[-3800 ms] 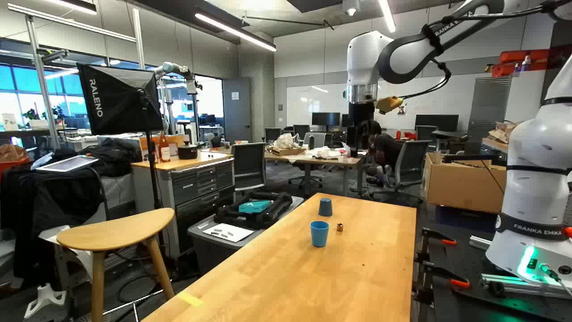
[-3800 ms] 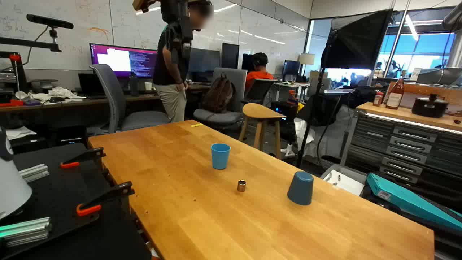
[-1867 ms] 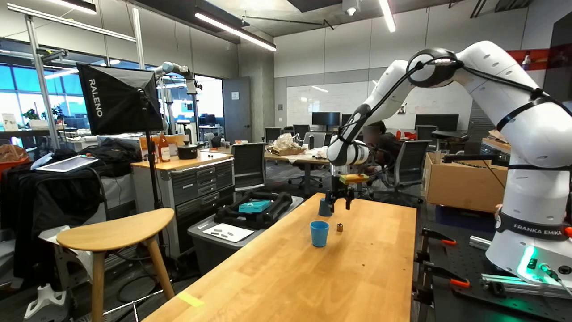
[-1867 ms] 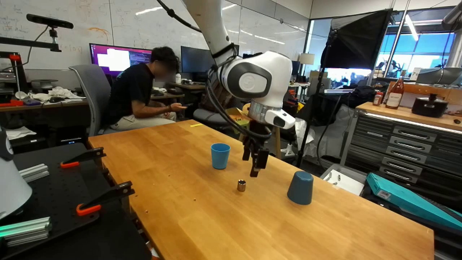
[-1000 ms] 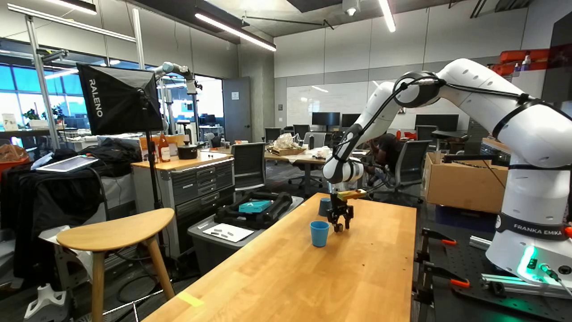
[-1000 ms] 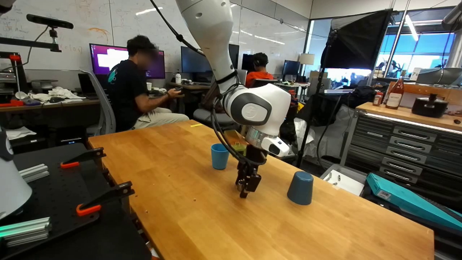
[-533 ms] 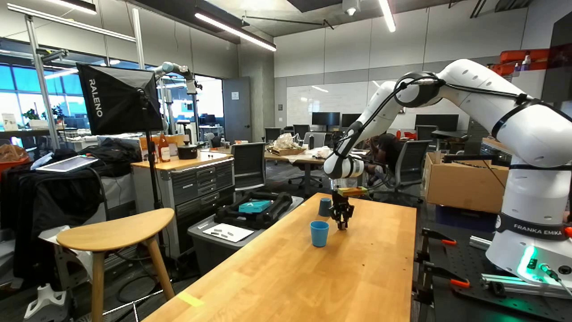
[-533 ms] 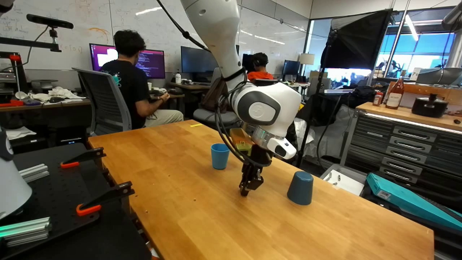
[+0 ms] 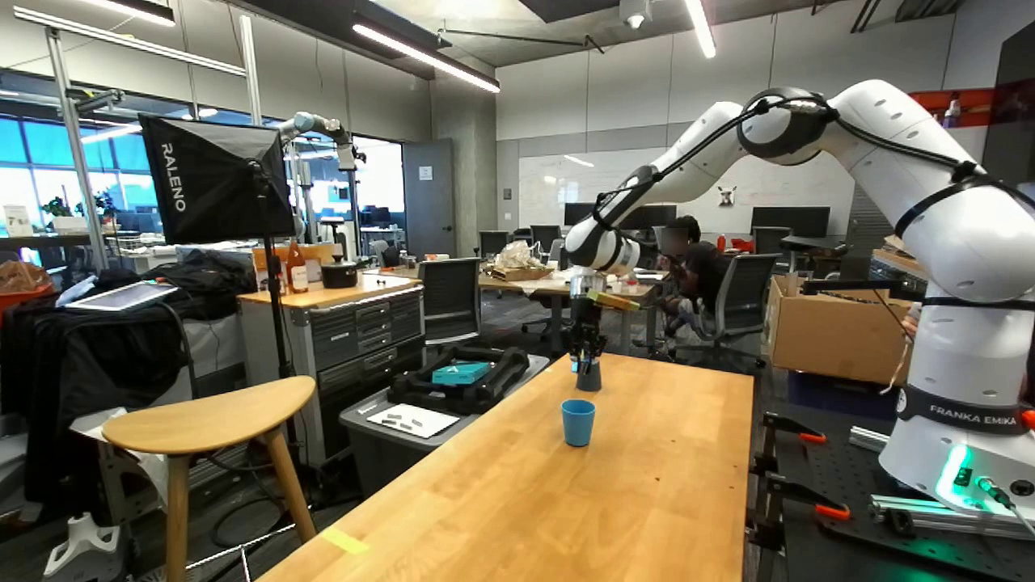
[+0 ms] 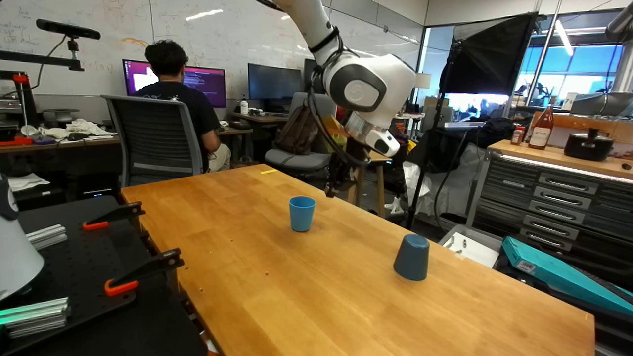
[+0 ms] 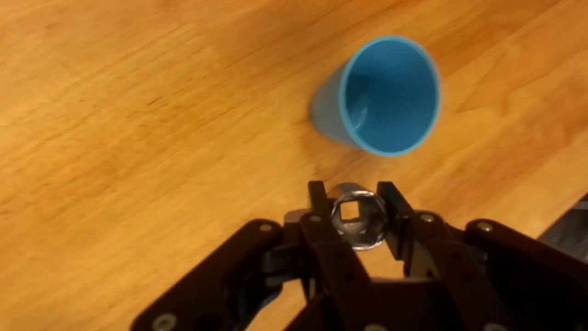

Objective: Put the gold object in the blue cup

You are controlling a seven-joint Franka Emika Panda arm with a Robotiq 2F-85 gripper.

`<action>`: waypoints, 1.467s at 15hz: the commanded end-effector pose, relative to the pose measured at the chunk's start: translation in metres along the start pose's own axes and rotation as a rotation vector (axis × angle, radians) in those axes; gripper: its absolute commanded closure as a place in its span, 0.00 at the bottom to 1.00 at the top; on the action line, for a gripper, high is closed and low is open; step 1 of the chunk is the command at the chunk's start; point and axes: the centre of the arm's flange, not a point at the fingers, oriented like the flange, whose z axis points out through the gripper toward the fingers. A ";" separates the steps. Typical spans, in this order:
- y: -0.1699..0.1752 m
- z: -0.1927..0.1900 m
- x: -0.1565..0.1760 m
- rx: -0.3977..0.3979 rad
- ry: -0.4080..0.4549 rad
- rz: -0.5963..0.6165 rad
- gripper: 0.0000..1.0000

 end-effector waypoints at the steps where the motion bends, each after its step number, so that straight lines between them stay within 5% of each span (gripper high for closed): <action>1: -0.043 -0.012 -0.021 0.093 -0.115 -0.075 0.90; 4: -0.056 0.015 -0.026 0.106 -0.193 -0.079 0.90; 15: -0.037 0.071 -0.004 0.076 -0.205 -0.035 0.89; 16: -0.036 0.072 -0.002 0.076 -0.204 -0.032 0.76; 17: -0.035 0.074 -0.001 0.075 -0.201 -0.029 0.44; 22: -0.035 0.068 0.000 0.072 -0.197 -0.033 0.14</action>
